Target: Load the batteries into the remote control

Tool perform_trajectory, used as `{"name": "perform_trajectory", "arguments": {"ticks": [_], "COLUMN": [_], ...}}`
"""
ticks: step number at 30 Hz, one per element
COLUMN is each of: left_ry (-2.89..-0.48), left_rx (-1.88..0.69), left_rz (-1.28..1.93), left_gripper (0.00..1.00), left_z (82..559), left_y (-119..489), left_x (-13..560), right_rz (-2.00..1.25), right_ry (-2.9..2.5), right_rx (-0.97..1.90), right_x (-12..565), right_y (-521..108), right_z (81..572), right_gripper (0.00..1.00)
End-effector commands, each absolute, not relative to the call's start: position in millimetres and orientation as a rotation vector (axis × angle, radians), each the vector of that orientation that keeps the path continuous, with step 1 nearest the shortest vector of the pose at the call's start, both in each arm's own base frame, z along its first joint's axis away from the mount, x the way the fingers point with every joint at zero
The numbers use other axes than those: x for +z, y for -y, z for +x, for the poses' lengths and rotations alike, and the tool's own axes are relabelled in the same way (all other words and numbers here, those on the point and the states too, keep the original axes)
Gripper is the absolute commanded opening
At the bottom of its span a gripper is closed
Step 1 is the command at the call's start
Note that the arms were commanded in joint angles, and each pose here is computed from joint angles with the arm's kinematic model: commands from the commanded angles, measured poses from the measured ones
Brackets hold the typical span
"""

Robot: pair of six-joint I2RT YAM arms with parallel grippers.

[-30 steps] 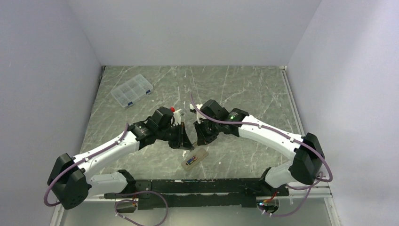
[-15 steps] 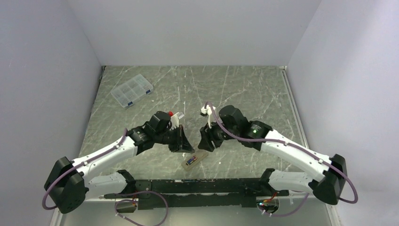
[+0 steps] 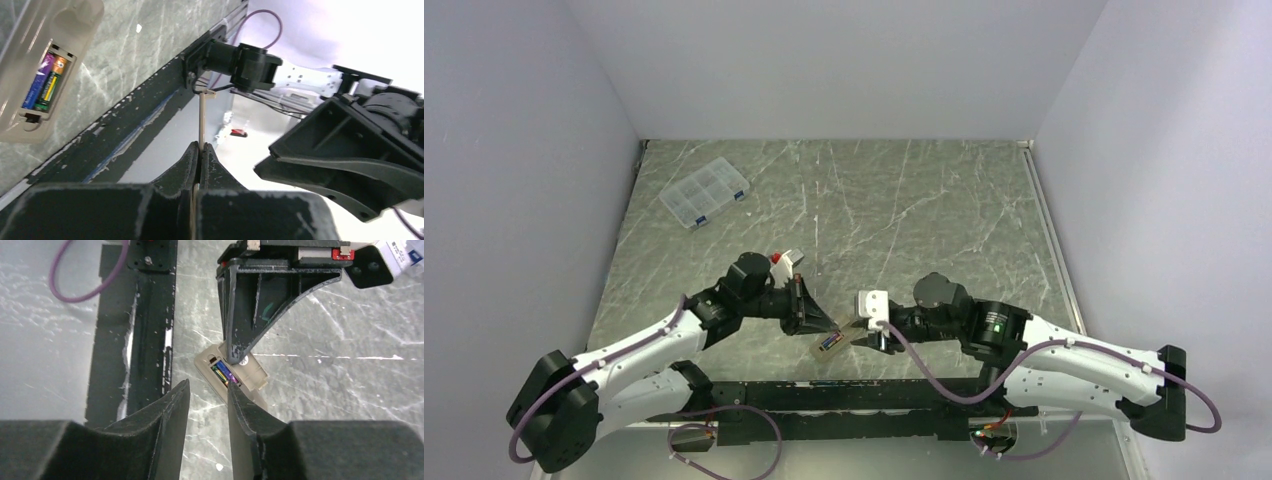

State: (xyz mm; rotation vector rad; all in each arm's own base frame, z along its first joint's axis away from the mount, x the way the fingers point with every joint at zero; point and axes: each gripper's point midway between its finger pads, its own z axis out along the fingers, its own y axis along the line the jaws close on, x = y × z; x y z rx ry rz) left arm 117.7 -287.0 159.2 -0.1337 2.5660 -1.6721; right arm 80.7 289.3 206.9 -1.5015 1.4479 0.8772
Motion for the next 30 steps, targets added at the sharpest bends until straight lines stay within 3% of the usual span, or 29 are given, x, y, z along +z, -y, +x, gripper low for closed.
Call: {"name": "perform_trajectory", "arguments": {"ticks": [1,15,30], "left_ry": [-2.439,-2.328,-2.306], "left_rx": [-1.872,-2.123,-2.196], "left_rz": [-0.203,-0.388,-0.389], "left_gripper": [0.0,0.0,0.0], "left_z": [118.2,112.3,106.8], "left_y": [289.3,284.3,282.0], "left_x": [186.1,197.7,204.5], "right_rz": [-1.568,-1.642,-1.683], "right_ry": [-1.22,-1.001,-0.968], "right_rx": [0.698,0.367,0.152], "right_x": [213.0,214.8,203.2], "right_y": [-291.8,-306.5,-317.3], "right_z": [91.9,100.1,116.2], "right_gripper": [0.33,0.31,0.29]}}
